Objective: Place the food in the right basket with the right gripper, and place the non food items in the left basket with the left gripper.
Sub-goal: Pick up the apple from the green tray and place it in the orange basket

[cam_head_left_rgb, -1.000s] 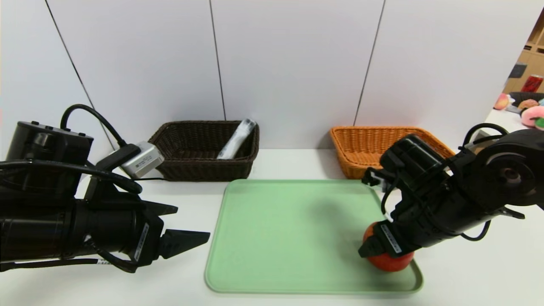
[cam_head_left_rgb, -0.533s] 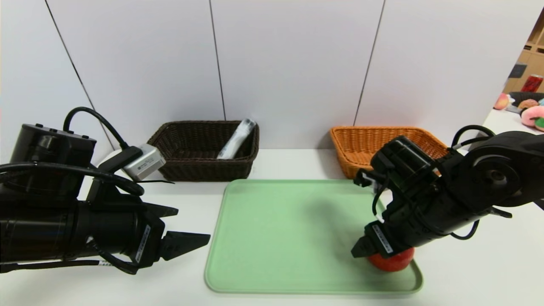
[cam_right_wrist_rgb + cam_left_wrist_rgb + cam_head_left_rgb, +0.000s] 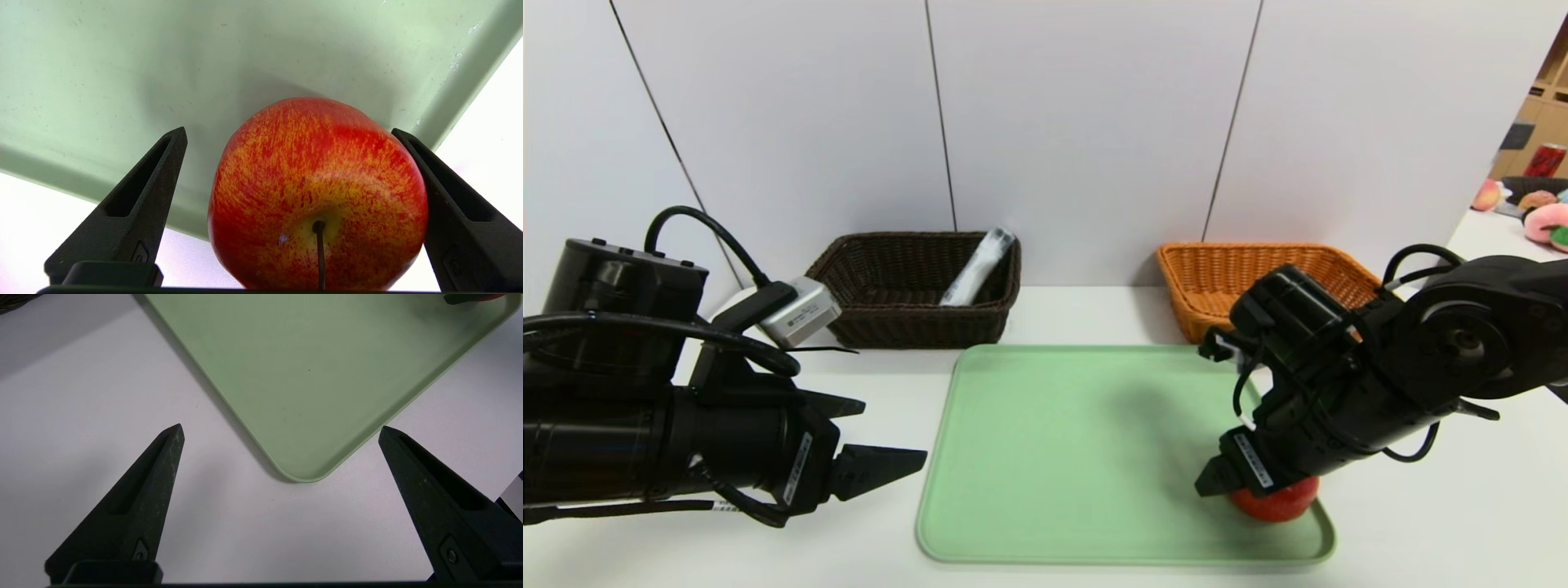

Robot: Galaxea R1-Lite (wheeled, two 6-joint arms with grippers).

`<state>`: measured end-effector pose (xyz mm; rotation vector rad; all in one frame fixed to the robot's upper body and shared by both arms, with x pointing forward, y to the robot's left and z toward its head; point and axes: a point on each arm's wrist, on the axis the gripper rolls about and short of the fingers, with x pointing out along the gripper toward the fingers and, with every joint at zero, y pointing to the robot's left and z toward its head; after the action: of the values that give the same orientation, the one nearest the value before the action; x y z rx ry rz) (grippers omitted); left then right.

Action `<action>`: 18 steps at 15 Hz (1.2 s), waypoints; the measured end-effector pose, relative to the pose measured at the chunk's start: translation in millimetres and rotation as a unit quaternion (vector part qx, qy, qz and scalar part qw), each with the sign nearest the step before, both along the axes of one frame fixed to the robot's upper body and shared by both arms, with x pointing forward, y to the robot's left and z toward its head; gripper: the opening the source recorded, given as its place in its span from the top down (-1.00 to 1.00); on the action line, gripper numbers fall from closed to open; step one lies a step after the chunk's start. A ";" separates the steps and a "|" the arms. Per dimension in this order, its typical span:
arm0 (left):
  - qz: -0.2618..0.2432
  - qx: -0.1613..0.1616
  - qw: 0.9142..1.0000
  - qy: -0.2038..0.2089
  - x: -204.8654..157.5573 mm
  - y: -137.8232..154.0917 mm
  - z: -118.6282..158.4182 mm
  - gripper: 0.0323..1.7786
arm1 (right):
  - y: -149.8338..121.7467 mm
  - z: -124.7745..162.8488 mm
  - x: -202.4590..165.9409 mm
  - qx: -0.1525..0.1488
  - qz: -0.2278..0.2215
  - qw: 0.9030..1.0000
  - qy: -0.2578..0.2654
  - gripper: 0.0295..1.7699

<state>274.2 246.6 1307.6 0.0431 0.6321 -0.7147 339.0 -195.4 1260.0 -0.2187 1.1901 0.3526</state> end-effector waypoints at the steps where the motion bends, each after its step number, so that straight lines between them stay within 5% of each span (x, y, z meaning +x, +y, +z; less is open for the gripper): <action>1: 0.000 0.000 1.000 0.000 0.1 0.0 -0.1 -0.90 | -0.3 0.7 -0.5 0.001 0.000 1.000 -0.001 -0.92; 4: 0.000 0.000 1.000 0.001 0.0 -0.1 -0.1 -0.90 | -1.1 2.2 -1.8 0.002 -0.001 1.000 -0.002 -0.92; 7: 0.000 0.000 1.000 0.002 -0.4 0.1 -0.7 -0.90 | -2.2 1.8 -2.4 0.001 -0.002 1.000 -0.001 -0.44; 14: -0.001 -0.001 1.000 0.000 -1.7 0.7 -0.3 -0.90 | -7.6 10.5 -4.7 0.007 -0.009 1.000 -0.015 -0.39; 18: -0.001 -0.003 1.000 -0.007 -4.7 2.0 2.5 -0.90 | -18.2 40.5 -3.9 0.036 -0.027 0.997 -0.068 -0.39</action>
<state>269.5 248.6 1310.1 0.0423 0.6172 -0.7177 335.1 -213.5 1300.6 -0.1460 1.0456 0.3285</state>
